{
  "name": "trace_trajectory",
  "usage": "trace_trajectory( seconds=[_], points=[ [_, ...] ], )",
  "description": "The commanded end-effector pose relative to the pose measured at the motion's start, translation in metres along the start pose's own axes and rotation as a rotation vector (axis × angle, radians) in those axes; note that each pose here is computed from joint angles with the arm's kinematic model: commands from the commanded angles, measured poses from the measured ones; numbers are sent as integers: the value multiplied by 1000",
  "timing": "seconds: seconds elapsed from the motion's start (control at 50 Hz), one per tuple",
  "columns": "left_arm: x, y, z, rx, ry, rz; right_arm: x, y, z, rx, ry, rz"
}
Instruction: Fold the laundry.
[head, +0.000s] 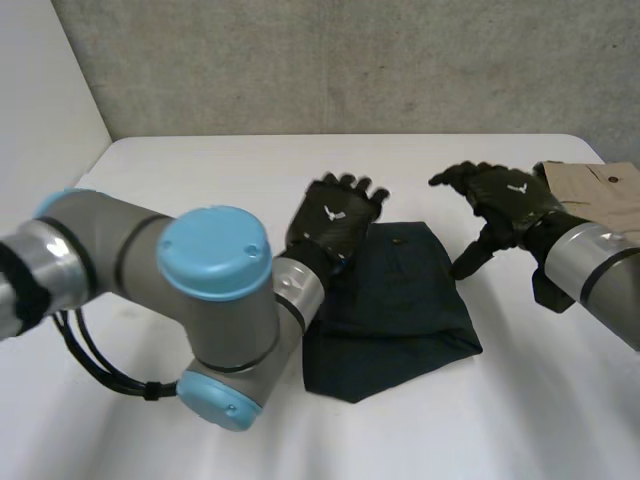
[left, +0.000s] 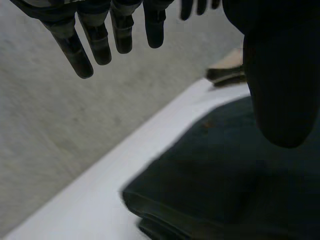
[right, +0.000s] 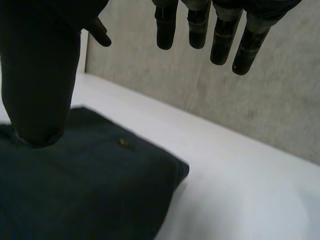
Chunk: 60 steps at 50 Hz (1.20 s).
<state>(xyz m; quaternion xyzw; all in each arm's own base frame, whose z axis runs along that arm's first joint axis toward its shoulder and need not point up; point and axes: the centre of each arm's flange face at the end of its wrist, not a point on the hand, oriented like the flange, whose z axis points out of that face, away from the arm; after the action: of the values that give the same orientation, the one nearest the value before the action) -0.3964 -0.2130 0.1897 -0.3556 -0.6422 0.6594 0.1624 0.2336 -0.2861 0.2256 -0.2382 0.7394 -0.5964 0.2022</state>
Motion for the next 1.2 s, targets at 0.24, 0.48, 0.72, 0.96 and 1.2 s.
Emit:
trace_trajectory(
  seconds=[0.24, 0.48, 0.72, 0.96, 1.2],
  points=[
    [8, 33, 25, -151, 42, 13, 0, 29, 45, -166, 56, -67],
    [9, 48, 22, -297, 72, 25, -12, 56, 61, -294, -5, -123],
    [-4, 64, 4, -437, 51, 189, -12, 70, 61, -333, -30, -223],
    [-11, 40, 6, -340, -2, 210, -9, 79, 60, -322, -17, -271],
    [-31, -44, -7, -50, -57, 97, -15, 34, 24, -101, 63, -325]
  ],
)
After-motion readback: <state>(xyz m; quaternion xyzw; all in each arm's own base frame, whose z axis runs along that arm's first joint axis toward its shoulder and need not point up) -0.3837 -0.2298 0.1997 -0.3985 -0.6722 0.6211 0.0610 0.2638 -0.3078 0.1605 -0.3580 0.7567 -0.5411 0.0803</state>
